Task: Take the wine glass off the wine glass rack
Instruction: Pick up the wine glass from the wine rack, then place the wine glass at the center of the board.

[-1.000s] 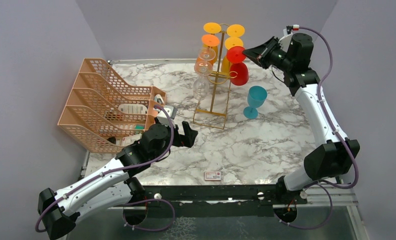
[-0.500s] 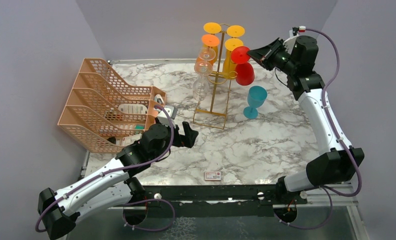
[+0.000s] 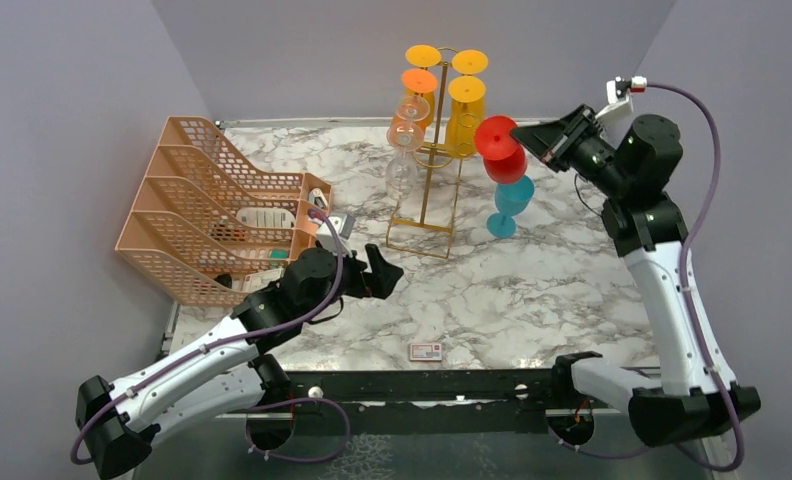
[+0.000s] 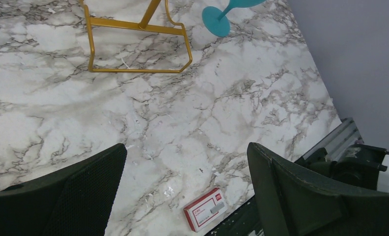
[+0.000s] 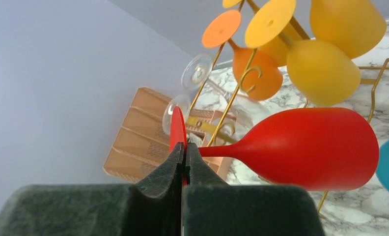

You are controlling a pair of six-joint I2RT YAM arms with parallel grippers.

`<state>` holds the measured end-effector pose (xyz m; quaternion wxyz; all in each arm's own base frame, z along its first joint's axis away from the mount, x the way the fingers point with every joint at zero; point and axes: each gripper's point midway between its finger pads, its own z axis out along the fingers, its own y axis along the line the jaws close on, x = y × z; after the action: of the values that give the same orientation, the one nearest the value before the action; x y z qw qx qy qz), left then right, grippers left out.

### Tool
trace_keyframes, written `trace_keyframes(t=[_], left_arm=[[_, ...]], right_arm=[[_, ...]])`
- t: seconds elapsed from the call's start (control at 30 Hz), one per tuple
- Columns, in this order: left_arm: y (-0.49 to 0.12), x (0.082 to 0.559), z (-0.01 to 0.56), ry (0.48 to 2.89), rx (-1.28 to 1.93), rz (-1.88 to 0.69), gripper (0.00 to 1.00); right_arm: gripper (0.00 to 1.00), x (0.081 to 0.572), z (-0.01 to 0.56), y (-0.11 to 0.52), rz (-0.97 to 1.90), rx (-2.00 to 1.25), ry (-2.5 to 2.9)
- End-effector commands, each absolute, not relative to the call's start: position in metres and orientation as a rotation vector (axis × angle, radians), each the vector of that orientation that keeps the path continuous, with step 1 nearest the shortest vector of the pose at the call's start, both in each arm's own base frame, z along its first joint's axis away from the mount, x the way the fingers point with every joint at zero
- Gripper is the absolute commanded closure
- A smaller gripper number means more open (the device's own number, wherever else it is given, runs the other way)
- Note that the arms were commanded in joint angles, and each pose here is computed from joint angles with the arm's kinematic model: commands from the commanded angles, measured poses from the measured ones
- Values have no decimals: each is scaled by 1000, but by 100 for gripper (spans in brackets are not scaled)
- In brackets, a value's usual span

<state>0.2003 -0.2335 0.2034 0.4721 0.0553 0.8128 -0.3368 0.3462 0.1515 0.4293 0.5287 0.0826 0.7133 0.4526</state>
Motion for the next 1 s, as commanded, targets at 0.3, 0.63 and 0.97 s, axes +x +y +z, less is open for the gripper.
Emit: trace_keyframes(t=[0.3,0.63,0.97], left_arm=[[-227,157,224,2001,-12,-1134,1],[-224,147,247,1871,-31,-1268,5],[-276,125,262,1827,210,-1554,7]], right_arm=[[99,190,366,153,1130,-58,1783],[99,123,343,170,1297,-288,1871],[99,103,302,177,1427,-302,1947]])
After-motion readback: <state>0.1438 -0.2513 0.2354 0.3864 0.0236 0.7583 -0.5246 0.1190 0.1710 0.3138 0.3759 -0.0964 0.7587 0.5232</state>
